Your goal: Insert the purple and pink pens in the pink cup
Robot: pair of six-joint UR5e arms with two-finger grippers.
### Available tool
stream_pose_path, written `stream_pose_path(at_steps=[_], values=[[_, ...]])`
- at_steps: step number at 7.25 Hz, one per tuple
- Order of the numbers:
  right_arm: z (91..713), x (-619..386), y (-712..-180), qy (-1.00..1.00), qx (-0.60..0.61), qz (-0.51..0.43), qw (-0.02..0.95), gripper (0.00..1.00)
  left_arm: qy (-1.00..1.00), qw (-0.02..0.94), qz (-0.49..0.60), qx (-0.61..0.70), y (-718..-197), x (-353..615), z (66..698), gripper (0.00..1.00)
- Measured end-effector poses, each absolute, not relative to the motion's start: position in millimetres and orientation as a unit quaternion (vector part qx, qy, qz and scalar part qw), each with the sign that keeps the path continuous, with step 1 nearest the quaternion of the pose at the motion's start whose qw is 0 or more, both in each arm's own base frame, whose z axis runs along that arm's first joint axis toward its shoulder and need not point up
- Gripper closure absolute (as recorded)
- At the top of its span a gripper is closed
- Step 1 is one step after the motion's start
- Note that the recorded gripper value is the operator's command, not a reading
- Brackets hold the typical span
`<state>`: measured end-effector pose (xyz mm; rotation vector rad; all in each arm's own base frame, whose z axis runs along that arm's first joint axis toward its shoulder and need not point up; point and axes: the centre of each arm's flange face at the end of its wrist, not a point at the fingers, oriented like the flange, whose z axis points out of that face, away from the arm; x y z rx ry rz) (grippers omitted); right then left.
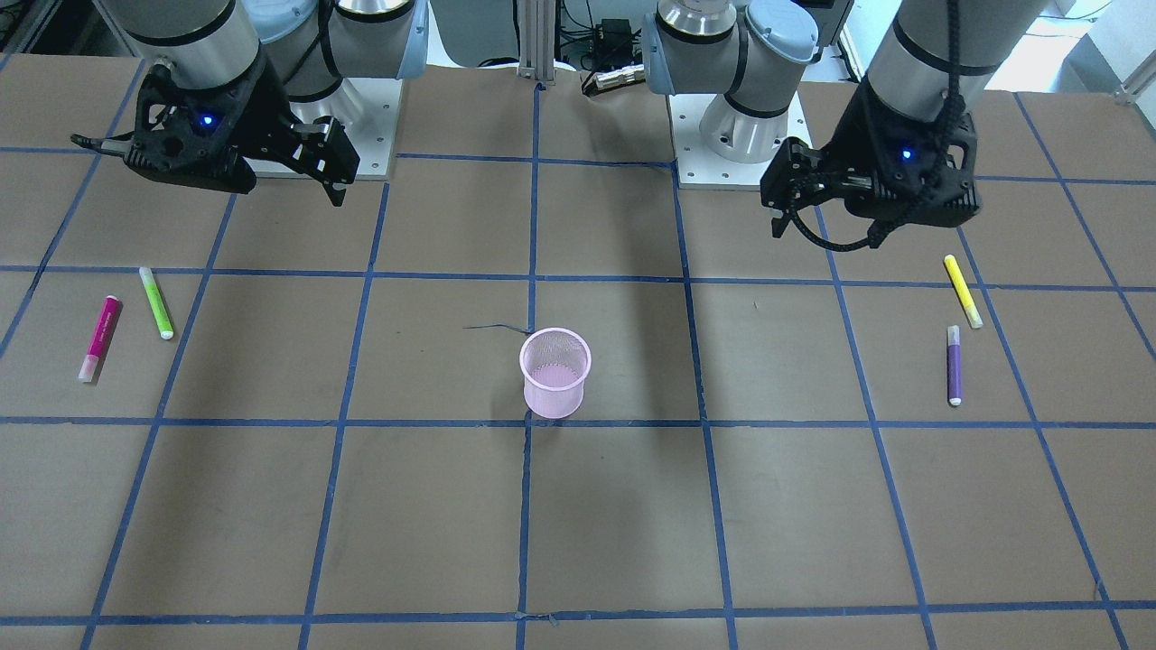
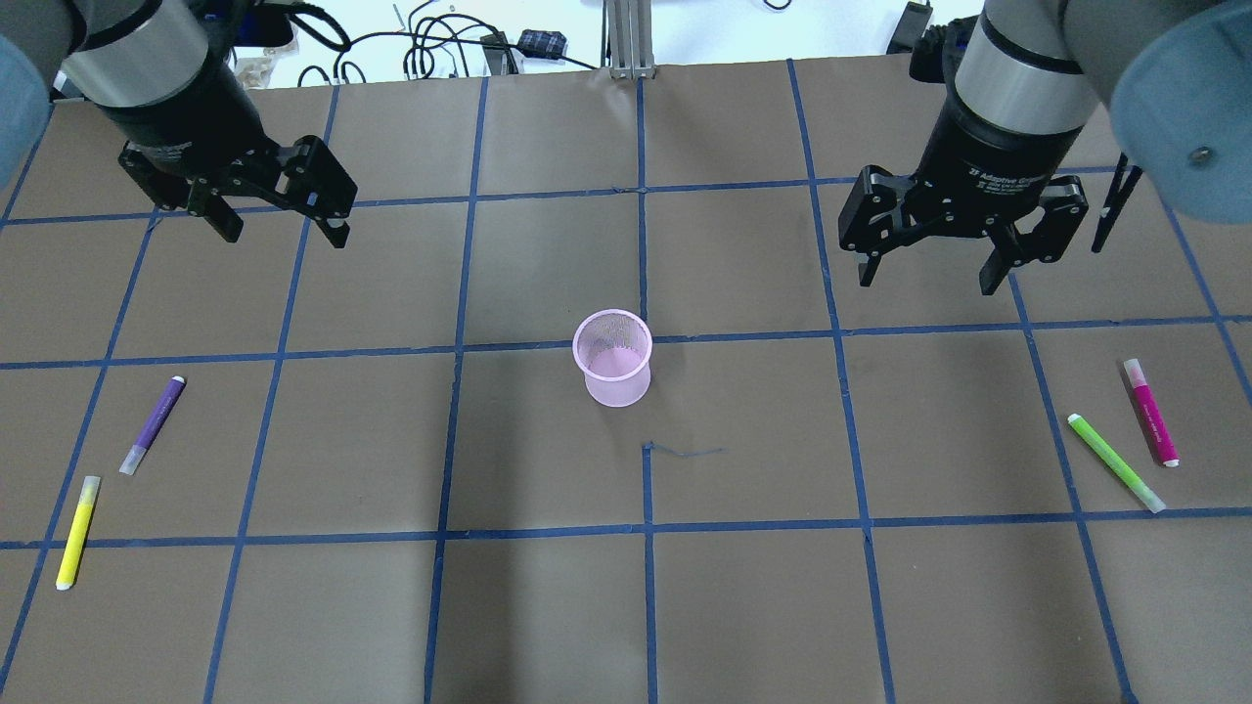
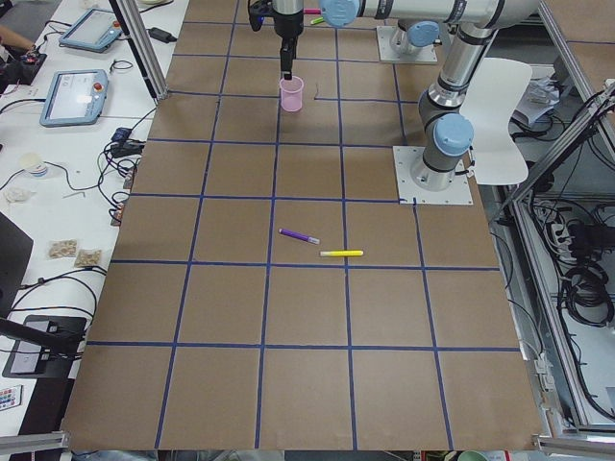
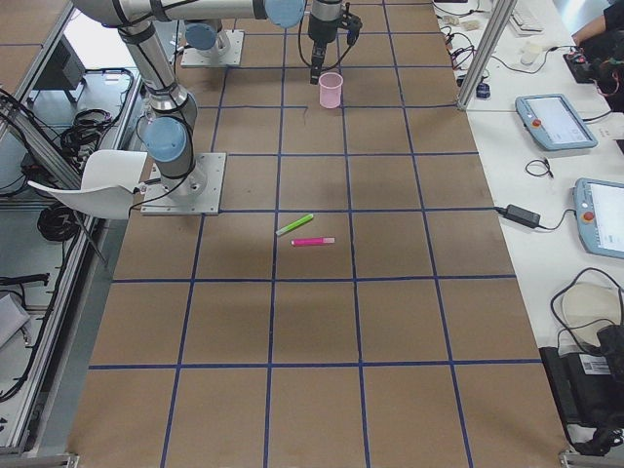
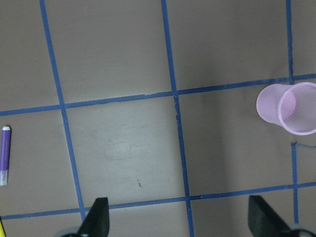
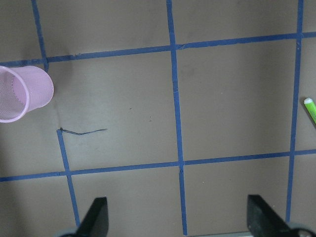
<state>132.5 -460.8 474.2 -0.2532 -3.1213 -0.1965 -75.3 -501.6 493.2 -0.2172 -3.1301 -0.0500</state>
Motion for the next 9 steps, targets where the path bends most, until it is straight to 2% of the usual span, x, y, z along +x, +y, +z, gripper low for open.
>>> stream_pose_path(at_steps=[3, 5, 7, 9], values=[[447.6, 36.5, -473.6, -0.990, -0.119, -0.080, -0.003, 0.00, -0.992, 0.014, -0.038, -0.121, -505.7, 0.5, 461.3, 0.00], [410.8, -39.9, -474.2, -0.989, -0.130, -0.074, 0.023, 0.00, -0.989, -0.019, -0.080, -0.126, -534.7, 51.1, 414.2, 0.00], [363.0, -103.7, -464.4, -0.994, -0.088, -0.047, 0.035, 0.00, -0.983, -0.070, -0.119, -0.122, -562.3, 86.1, 364.9, 0.00], [315.2, -161.1, -461.6, -0.996, -0.070, -0.044, 0.034, 0.00, -0.984, -0.075, -0.130, -0.093, -581.0, 141.3, 298.0, 0.00]])
